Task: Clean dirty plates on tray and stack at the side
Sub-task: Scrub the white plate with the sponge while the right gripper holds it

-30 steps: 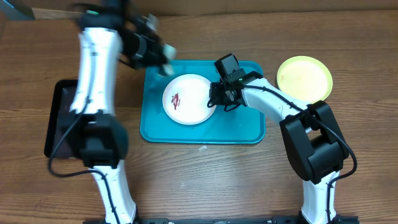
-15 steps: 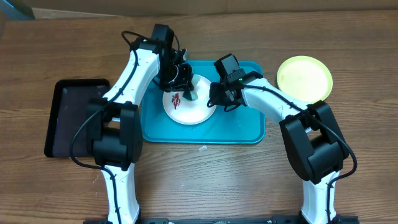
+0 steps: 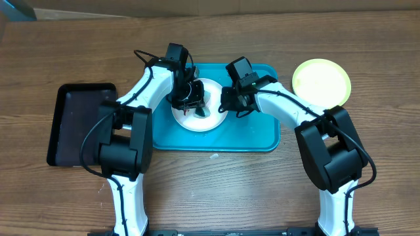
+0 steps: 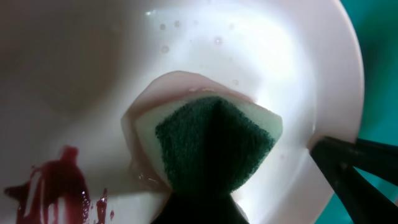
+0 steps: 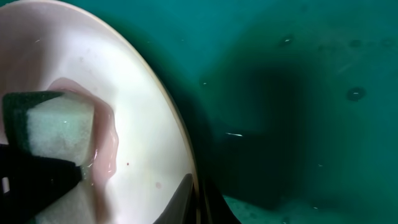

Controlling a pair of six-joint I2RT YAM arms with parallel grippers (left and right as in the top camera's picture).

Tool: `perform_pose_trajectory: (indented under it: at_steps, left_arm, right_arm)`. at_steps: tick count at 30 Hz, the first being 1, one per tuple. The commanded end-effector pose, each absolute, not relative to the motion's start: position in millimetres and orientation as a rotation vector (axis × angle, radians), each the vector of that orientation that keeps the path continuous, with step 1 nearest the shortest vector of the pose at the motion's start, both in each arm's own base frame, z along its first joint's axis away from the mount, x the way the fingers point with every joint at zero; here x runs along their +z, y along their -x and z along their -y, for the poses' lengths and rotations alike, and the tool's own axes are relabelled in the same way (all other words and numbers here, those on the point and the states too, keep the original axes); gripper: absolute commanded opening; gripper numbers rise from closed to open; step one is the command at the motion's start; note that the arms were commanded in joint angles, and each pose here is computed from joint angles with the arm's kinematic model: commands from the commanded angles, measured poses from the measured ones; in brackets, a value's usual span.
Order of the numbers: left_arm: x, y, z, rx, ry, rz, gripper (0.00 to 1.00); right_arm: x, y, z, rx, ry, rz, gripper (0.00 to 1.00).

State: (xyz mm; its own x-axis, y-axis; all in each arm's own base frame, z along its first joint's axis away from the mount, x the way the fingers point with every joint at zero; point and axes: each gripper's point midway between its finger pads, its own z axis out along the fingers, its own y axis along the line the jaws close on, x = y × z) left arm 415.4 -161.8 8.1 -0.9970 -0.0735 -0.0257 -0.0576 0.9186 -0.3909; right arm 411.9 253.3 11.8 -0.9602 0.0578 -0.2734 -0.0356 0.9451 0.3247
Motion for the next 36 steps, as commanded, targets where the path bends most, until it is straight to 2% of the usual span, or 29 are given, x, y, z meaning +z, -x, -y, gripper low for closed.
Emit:
perform_pose_trajectory:
  at_steps: [1, 8, 14, 17, 24, 36]
  left_arm:
    - [-18.5, -412.4, 100.5, -0.049, 0.164, -3.057, 0.04]
    - [-1.2, -425.8, 48.6, 0.417, 0.078, -2.960, 0.04]
    - [32.6, -443.2, 47.5, 0.447, 0.089, -2.920, 0.04]
    - [53.9, -454.4, 62.9, 0.326, 0.092, -2.916, 0.04]
    - [75.1, -461.5, 154.5, -0.433, -0.081, -2.916, 0.04]
    - [12.9, -416.1, 176.7, -0.584, -0.027, -3.030, 0.04]
  right_arm:
    - [11.2, -416.1, -254.8, 0.486, -0.029, -2.812, 0.04]
    - [10.3, -416.6, -252.1, 0.463, -0.034, -2.811, 0.04]
    - [8.5, -415.6, -247.4, 0.428, -0.042, -2.819, 0.04]
    - [8.5, -415.7, -247.5, 0.428, -0.042, -2.818, 0.04]
    - [8.8, -416.3, -247.8, 0.430, -0.042, -2.815, 0.04]
    - [9.6, -417.9, -248.7, 0.434, -0.041, -2.808, 0.04]
